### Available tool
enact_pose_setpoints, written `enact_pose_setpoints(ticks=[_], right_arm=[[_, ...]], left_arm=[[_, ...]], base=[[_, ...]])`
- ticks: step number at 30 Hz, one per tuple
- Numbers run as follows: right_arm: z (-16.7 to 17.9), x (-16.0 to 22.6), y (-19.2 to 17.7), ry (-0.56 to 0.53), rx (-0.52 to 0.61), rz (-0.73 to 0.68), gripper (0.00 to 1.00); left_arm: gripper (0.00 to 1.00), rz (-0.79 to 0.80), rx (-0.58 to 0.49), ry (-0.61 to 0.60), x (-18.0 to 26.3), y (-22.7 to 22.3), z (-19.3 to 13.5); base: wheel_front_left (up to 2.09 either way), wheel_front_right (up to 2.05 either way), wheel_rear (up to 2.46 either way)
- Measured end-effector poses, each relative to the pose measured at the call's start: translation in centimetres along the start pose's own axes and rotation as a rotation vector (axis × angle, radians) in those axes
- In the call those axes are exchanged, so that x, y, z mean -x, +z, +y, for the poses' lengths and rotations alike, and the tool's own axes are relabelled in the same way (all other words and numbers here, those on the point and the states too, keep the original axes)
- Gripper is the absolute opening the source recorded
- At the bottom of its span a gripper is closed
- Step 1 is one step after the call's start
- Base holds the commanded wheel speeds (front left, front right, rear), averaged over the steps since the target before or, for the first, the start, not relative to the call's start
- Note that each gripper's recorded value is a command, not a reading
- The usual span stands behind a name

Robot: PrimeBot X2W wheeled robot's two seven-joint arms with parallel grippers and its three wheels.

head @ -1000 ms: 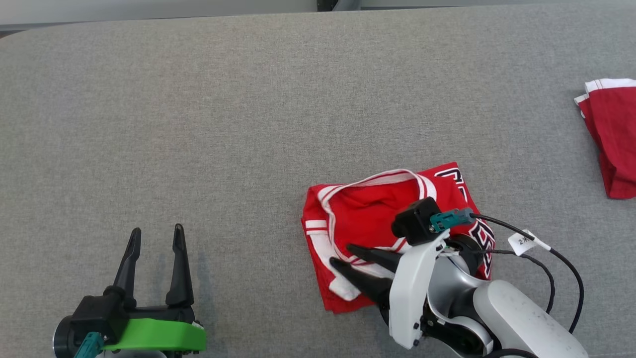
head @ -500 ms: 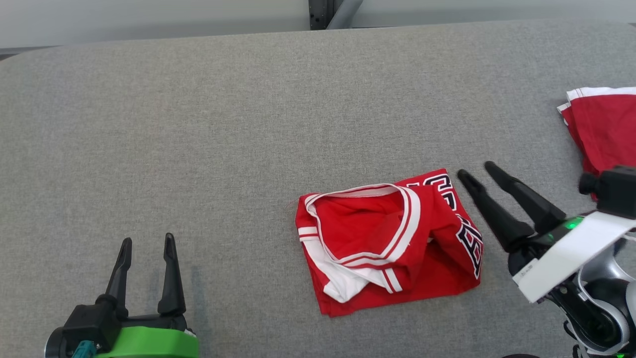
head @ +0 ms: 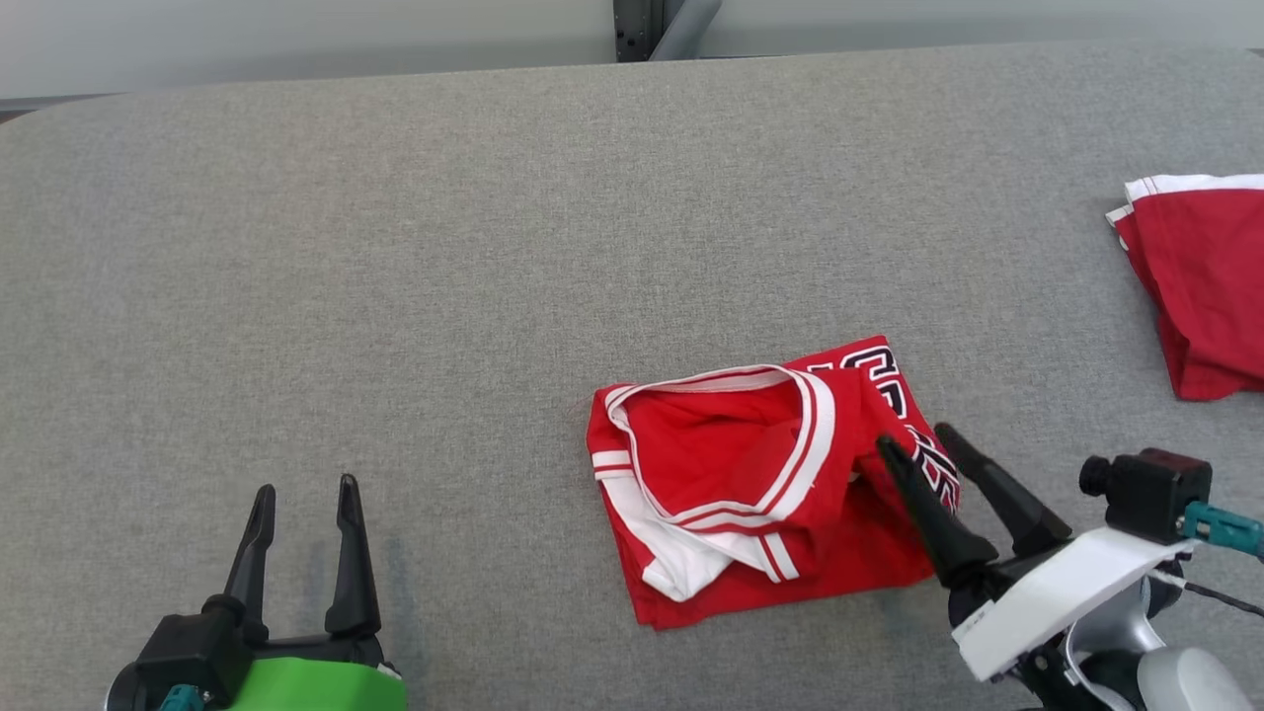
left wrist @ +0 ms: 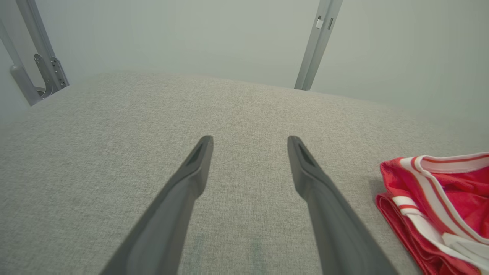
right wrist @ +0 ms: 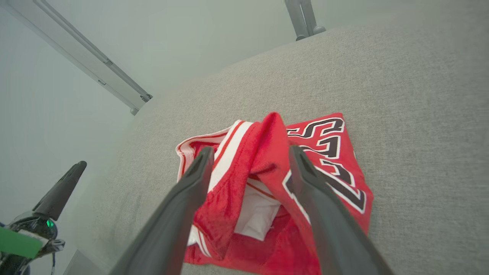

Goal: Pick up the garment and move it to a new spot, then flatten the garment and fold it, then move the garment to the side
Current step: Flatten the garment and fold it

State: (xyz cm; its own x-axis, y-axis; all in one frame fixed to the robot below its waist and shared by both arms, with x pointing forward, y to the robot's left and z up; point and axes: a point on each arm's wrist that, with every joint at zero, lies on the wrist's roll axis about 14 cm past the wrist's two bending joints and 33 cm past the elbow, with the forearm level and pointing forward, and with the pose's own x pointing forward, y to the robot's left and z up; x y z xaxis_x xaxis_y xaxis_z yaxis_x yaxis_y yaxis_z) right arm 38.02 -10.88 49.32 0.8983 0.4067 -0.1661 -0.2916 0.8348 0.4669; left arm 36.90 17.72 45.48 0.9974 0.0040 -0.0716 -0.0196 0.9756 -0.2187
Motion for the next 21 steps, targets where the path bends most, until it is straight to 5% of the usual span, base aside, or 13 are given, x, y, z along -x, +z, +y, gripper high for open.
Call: enact_pose_setpoints(ticks=[2,3,4,6,13,21], right_arm=[[-0.5,-0.3,0.4,-0.014,0.005,-0.022,1.00],[-1.0,-0.6,0.7,-0.027,0.025,-0.038,0.90],[-1.7,-0.9,1.0,-0.045,0.046,-0.053,0.54],[-2.8,-1.7,1.2,-0.071,0.070,-0.063,0.00],[-4.6,-4.8,-2.2,-0.087,0.147,0.074,0.00],[-1.9,-5.7,-6.7,0.069,0.257,0.225,0.00]], left_arm=[[1.00,0.003,0.001,-0.003,0.0,-0.1,-0.1],[1.00,0.006,0.001,-0.004,-0.1,-0.2,-0.1],[1.00,0.009,0.001,-0.005,-0.1,-0.3,-0.2],[1.00,0.015,0.001,-0.007,-0.3,-0.5,-0.2],[1.00,0.026,-0.003,-0.028,-1.0,-1.0,-0.7],[1.00,0.015,-0.008,-0.006,-0.8,-0.6,0.0]], base=[[0.00,0.00,0.00],[0.00,0.00,0.00],[0.00,0.00,0.00],[0.00,0.00,0.00],[0.00,0.00,0.00],[0.00,0.00,0.00]])
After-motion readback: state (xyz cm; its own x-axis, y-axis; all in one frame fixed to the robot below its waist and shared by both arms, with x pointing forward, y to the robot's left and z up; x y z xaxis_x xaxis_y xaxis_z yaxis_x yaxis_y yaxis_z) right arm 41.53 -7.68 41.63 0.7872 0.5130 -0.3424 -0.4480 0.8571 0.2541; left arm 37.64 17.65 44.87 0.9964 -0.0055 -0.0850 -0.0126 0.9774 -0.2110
